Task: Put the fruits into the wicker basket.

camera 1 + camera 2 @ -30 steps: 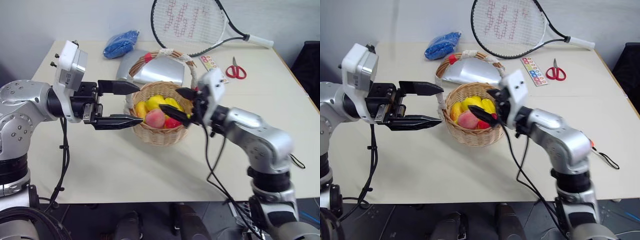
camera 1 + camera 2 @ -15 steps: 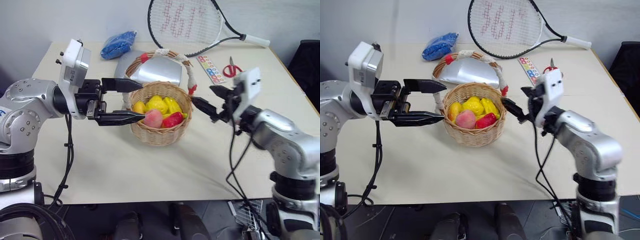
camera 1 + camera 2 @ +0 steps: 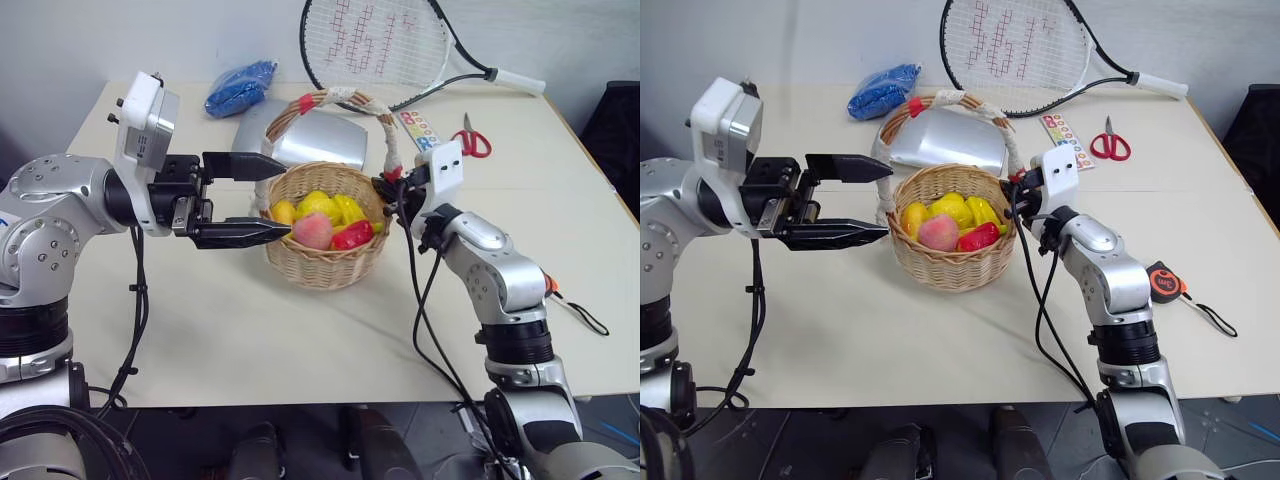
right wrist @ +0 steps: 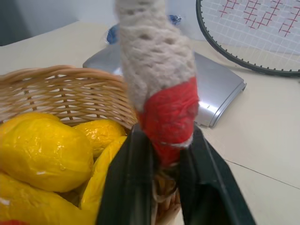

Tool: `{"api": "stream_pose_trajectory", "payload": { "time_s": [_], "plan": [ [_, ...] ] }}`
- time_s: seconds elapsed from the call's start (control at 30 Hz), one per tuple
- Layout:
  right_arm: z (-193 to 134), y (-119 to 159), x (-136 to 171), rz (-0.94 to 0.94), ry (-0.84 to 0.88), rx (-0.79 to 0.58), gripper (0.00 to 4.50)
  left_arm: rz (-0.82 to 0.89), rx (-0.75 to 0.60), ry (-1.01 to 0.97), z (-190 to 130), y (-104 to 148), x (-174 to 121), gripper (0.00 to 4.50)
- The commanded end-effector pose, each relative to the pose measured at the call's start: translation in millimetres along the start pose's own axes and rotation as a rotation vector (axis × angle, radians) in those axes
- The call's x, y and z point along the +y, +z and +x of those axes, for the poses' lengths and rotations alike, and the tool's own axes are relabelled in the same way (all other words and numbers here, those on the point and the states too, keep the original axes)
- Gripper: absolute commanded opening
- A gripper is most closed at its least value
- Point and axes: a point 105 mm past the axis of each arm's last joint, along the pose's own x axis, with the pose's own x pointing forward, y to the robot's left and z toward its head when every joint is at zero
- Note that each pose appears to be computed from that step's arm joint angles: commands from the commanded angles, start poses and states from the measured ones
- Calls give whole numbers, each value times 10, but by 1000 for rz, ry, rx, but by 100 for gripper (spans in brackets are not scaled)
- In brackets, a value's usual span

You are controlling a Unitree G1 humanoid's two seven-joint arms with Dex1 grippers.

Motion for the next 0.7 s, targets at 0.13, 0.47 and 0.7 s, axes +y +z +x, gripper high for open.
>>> {"api": "stream_pose_trajectory", "payload": {
  "time_s": [0.13,0.47,0.7],
  "plan": [
    [-529,623,-409,-103,-78,-168,24,40,-16,4,-2,71,7,450],
    [-1313,494,-1642,-170,-505,-53,24,-8,-41,-46,42,41,20,450],
    [-1333,186,-1823,-141,-539,-74,151,-31,-62,-61,92,36,48,450]
  ]
}}
